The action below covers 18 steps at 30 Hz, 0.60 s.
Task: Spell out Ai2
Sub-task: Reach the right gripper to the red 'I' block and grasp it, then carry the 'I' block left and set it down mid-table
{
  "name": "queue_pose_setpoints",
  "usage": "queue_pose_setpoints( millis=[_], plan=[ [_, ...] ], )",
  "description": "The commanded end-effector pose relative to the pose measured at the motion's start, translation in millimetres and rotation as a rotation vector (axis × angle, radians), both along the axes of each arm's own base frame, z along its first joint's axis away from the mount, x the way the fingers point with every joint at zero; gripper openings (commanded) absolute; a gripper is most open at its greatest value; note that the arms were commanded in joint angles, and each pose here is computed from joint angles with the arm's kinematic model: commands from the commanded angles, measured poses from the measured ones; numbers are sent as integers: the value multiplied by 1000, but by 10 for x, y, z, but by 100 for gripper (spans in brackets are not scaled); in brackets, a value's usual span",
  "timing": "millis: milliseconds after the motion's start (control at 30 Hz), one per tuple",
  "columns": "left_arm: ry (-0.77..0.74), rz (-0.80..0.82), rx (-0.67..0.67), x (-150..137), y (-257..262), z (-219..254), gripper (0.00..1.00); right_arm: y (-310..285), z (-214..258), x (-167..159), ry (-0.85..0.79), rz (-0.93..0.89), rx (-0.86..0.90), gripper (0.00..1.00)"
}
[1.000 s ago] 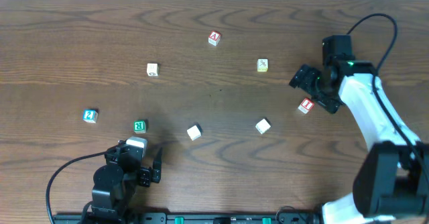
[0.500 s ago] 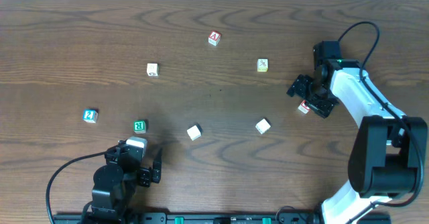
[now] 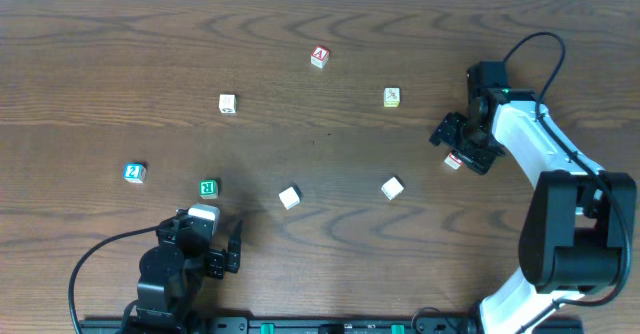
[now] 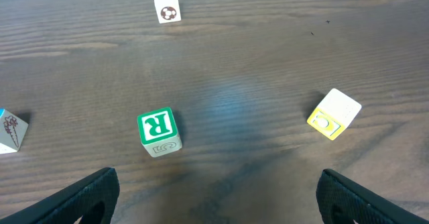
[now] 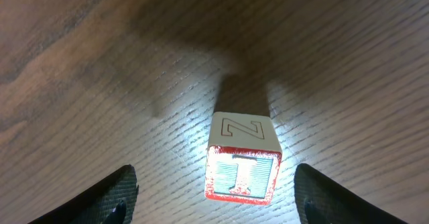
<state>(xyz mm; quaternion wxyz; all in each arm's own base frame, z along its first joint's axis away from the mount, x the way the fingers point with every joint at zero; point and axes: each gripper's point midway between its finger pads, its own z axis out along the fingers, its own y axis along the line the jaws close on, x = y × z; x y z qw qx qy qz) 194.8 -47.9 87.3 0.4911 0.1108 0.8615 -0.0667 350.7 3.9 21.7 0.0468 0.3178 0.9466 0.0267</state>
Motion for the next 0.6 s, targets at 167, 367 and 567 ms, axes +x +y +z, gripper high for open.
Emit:
queue_pose_setpoints(
  millis=[167, 367, 567],
  plan=[
    [-2, 4, 7, 4, 14, -16, 95, -67, -85, 7, 16, -16, -24, 73],
    [-3, 4, 7, 4, 14, -15, 95, -66, -221, -48, 58, -16, -23, 74],
    [-3, 4, 7, 5, 14, -14, 95, -106, -219, -31, 51, -18, -47, 50]
  ],
)
